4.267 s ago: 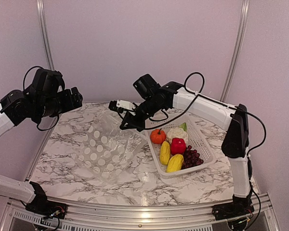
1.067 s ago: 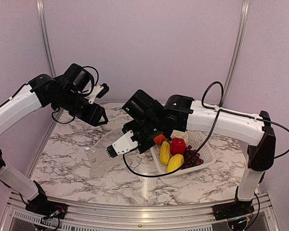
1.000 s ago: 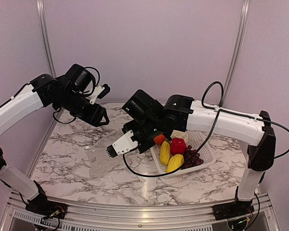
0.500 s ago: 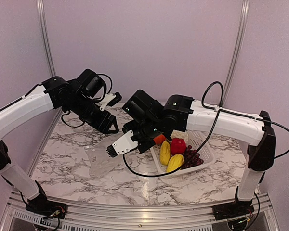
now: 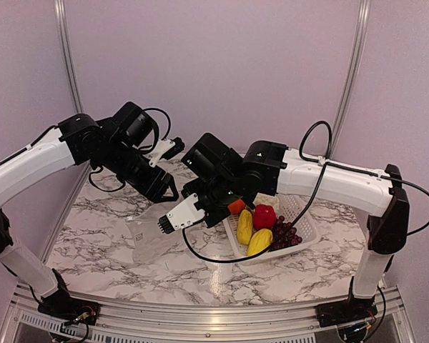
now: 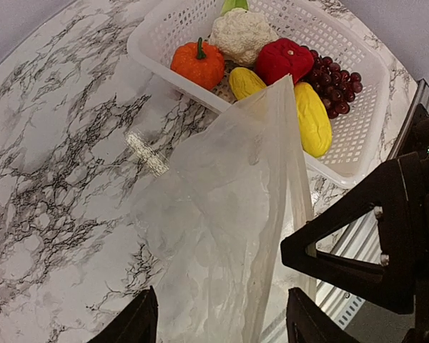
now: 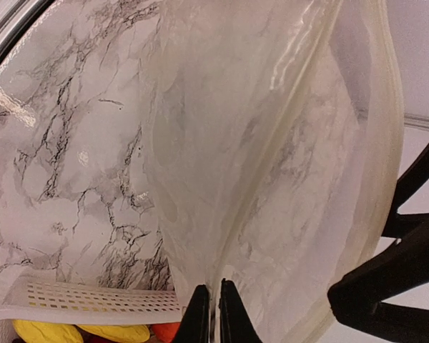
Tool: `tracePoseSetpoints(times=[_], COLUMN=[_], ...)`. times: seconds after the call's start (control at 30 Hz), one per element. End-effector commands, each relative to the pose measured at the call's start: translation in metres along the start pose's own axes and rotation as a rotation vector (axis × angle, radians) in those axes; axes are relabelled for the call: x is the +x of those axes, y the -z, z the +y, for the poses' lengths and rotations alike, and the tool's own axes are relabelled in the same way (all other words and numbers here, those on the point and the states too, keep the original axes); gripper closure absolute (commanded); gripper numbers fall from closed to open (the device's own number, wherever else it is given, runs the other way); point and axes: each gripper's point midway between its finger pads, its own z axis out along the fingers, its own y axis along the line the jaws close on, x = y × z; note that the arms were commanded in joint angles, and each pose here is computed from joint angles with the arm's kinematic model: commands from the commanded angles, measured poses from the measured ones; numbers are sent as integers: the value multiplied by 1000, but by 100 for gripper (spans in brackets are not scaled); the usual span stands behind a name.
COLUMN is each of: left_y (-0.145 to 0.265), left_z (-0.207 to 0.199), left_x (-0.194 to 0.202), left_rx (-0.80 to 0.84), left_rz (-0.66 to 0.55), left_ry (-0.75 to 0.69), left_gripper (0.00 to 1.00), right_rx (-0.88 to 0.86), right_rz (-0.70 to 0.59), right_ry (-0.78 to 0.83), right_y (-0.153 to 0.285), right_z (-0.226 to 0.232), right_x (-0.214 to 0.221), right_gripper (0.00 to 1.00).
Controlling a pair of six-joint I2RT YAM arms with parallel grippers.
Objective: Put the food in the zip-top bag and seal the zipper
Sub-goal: Pass from the right arm to the left
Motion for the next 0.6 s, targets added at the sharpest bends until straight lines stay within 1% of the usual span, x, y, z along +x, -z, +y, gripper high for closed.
tracePoseSetpoints(times=[0.0,0.1,0.2,0.33,0.43,0.5,0.57], left_y=[-14,-16,-16,-21,-24,-21,-11], left_z=[16,30,36,34,35,46,65], left_x=[17,14,7,2,0,-5,-13], left_rx=[-88,-167,-189,-166,-170,-220,-302], left_rz=[72,76,65,70,72,56,22], left_ry=[-9,-1,9,11,15,28,59], left_gripper=[38,44,60,74,92,97,100], right_rx=[21,17,13,14,15,10,-12], right_rz=[-22,-28,-31,-31,-29,-25,-27], right_ry=[-1,-2,-3,-6,-12,-12,-15], right_y=[8,10,11,11,12,13,15], right_z=[-9,-8,-7,-6,-5,-3,2], right_x=[-6,-7,-7,-7,-5,-4,-2], right_gripper=[94,94,94,94,94,94,94])
